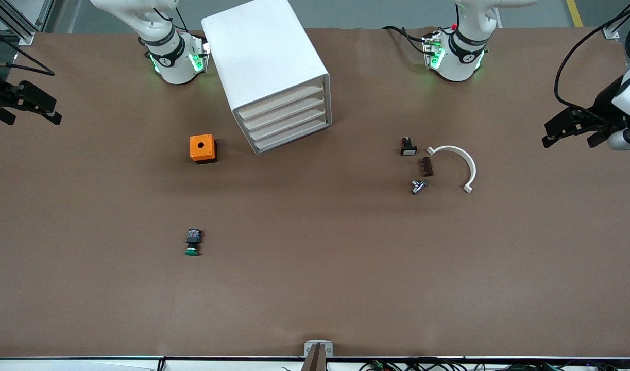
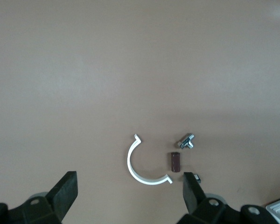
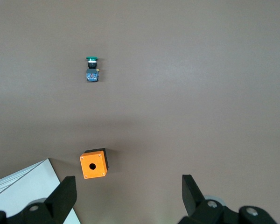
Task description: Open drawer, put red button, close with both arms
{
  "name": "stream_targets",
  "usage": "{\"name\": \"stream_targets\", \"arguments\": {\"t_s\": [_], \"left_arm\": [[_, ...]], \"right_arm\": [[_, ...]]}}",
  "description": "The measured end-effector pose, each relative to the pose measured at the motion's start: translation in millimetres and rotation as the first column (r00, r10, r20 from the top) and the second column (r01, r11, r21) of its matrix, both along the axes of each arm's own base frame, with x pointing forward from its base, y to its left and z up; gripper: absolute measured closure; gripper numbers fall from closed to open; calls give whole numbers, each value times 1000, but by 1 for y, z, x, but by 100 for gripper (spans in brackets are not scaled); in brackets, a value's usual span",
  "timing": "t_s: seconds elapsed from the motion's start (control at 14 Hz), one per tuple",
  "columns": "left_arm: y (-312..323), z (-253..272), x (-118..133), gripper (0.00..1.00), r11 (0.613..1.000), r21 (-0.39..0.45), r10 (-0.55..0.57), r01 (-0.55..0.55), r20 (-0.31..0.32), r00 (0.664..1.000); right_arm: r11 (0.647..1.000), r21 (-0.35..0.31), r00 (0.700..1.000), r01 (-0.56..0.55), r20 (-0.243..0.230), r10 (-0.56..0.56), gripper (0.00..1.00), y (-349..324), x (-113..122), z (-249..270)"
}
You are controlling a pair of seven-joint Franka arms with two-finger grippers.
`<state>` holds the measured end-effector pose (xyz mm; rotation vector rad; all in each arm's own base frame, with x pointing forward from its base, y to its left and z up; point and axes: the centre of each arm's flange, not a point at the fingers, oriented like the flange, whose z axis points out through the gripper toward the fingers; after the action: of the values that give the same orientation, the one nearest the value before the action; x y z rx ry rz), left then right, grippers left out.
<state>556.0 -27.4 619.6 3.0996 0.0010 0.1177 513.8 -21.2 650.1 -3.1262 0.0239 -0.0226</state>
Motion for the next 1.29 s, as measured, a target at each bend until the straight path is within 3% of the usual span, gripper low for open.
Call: {"name": "stream_targets", "arguments": {"t_s": [0.22,0.5,1.29], "left_arm": [[0,8,13,0,1000,-1,0,0,19,1000],[-1,-5,17,0,1000,1,-1,1,-33,999],[1,-15,21,0,999,2,38,-38,-65,997]], "right_arm": [[1000,0,1000,0,0,0,0,0,0,0],[1000,0,1000,0,0,0,0,0,0,0],[1000,0,1000,0,-1,0,0,0,0,0]]}}
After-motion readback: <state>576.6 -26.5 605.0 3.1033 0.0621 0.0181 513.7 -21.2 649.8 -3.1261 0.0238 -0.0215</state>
